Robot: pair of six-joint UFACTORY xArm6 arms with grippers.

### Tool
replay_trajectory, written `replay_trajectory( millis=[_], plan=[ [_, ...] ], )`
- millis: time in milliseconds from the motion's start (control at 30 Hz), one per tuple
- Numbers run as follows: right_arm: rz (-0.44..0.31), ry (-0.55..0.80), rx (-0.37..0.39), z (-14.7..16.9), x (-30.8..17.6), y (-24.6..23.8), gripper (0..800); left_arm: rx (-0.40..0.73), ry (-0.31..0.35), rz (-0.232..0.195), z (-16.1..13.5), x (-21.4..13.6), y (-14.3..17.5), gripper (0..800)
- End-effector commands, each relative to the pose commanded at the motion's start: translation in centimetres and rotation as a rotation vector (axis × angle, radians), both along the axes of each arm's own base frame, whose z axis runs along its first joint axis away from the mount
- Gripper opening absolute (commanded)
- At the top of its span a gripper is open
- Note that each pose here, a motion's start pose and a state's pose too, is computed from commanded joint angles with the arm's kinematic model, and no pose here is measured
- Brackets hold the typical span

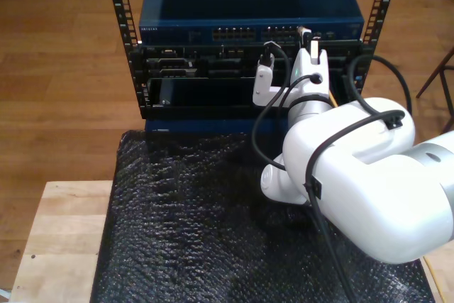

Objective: Grab the cable and plug it in

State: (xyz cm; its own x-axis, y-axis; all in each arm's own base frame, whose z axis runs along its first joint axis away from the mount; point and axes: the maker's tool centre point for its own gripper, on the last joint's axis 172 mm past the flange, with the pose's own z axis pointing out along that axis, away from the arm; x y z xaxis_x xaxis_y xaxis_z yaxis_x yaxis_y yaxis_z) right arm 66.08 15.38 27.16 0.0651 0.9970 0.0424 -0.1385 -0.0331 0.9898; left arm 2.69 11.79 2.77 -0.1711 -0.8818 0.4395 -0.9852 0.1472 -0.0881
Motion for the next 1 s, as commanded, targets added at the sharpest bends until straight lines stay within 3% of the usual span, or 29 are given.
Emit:
replay_trajectory(
  millis=[1000],
  plan=[
    [-0.004, -0.011, 0.009, -0.05, 0.61, 0.01, 0, 0.000, 0.000, 0.000, 0.00, 0.00, 0.00, 800]
  ],
)
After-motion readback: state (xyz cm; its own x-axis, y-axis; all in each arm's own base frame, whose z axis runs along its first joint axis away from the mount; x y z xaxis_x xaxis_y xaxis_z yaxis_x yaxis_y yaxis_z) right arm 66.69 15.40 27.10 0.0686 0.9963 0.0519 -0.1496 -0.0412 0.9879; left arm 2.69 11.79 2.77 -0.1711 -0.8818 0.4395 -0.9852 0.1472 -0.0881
